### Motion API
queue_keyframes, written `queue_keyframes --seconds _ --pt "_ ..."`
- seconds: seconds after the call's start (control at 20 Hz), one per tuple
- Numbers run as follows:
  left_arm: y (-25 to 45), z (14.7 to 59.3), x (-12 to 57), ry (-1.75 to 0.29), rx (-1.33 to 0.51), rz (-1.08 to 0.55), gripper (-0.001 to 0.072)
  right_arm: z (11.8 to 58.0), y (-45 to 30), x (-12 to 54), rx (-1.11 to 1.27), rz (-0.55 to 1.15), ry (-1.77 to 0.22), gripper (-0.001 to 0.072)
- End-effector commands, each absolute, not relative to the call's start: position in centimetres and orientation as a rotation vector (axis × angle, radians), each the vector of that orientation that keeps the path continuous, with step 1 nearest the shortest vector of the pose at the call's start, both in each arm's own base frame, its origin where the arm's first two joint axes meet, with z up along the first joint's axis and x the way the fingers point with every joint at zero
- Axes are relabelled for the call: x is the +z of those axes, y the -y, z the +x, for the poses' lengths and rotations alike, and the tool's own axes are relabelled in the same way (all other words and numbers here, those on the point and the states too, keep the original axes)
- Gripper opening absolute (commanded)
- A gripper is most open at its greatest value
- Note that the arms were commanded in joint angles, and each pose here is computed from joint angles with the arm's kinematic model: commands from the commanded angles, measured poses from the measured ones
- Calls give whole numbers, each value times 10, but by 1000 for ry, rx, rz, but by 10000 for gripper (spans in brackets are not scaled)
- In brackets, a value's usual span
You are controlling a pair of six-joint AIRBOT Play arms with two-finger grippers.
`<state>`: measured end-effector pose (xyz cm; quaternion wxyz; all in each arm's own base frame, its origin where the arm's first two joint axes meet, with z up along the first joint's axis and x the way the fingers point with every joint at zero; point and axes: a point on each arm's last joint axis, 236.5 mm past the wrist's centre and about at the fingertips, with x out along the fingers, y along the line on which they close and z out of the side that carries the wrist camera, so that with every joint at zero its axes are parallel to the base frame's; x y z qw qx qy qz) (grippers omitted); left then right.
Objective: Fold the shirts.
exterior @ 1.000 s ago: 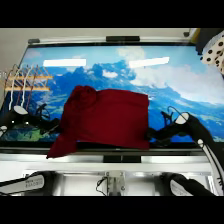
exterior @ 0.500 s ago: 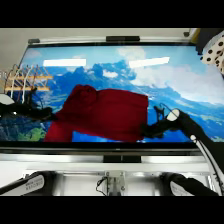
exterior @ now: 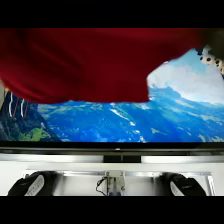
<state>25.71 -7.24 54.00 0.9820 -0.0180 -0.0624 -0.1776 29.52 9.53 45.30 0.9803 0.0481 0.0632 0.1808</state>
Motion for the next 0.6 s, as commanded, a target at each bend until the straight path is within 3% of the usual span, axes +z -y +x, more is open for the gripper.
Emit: queue_keyframes --seconds 0.0,0.1,0.2,0.4,0.55 --pt "91 128 645 540 -360 -64 33 194 -68 554 320 88 193 73" --pt "93 126 639 516 -361 -51 33 195 -49 531 235 80 97 73" --pt "84 154 617 418 -325 -35 34 212 -24 489 112 60 -77 74" --pt "56 251 521 70 -268 -69 34 266 10 395 -75 -14 -470 74" --pt "42 319 421 -218 -271 -155 34 326 2 304 -87 -45 -752 74"
